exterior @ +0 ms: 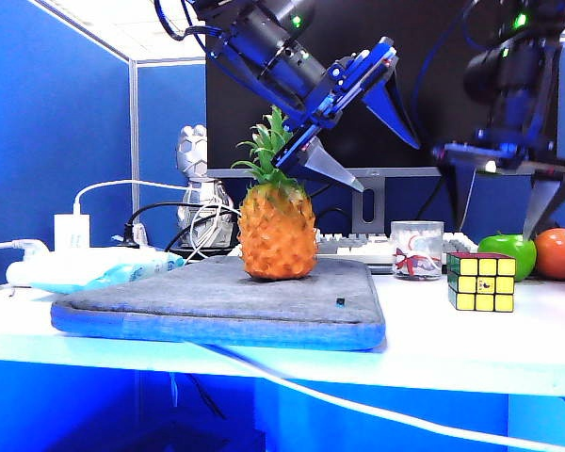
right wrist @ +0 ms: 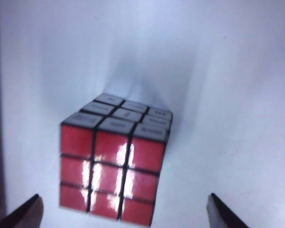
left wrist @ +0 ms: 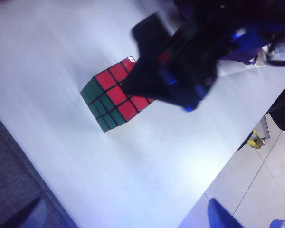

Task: Rotate the Rubik's Cube so that its red face is facing towards you.

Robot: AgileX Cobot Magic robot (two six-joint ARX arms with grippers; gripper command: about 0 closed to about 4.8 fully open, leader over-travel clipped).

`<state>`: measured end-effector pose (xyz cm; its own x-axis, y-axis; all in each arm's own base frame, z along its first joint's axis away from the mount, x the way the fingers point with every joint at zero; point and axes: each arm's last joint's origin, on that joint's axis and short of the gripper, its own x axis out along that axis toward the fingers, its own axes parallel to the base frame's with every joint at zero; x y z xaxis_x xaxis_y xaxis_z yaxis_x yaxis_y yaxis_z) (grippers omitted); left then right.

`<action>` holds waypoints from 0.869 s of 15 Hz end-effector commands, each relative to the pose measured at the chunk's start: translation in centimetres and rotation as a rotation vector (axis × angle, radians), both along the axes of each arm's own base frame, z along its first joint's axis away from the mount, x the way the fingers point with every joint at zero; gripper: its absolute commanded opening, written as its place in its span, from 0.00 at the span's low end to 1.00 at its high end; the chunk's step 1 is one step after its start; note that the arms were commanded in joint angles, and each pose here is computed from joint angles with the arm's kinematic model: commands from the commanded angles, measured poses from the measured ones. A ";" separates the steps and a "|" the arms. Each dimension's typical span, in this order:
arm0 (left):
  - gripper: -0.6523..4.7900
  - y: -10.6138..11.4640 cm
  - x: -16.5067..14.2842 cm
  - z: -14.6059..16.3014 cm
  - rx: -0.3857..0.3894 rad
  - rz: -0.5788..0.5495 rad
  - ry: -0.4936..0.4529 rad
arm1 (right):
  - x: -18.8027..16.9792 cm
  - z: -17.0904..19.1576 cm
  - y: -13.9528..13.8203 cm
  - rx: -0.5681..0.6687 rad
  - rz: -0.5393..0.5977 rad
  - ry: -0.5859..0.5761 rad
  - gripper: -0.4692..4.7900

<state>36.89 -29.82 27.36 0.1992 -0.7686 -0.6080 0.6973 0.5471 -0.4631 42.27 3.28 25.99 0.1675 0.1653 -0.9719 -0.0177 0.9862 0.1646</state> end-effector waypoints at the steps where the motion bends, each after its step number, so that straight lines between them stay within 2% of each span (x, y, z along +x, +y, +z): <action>1: 1.00 0.1 -0.1 0.7 -0.013 -0.010 -0.018 | 0.3 -0.6 0.8 0.045 0.029 0.012 1.00; 3: 1.00 0.1 -0.1 0.7 -0.013 -0.011 -0.018 | 0.6 -1.0 1.5 0.059 0.047 -0.002 1.00; 8: 1.00 0.1 -0.2 0.6 -0.010 -0.012 -0.017 | 1.2 -2.9 1.8 -0.009 0.048 0.045 1.00; 11: 1.00 0.1 -0.1 0.6 -0.010 -0.012 -0.018 | 1.8 -2.9 1.9 -0.007 0.048 -0.017 1.00; 13: 1.00 0.1 -0.1 0.7 -0.010 -0.011 -0.018 | 2.0 -3.3 1.9 -0.007 0.048 -0.014 1.00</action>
<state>36.85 -29.79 27.33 0.1962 -0.7658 -0.6124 0.6973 0.5480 -0.4620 44.18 5.11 22.69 0.1670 0.1684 -0.9715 -0.0635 0.9851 0.1599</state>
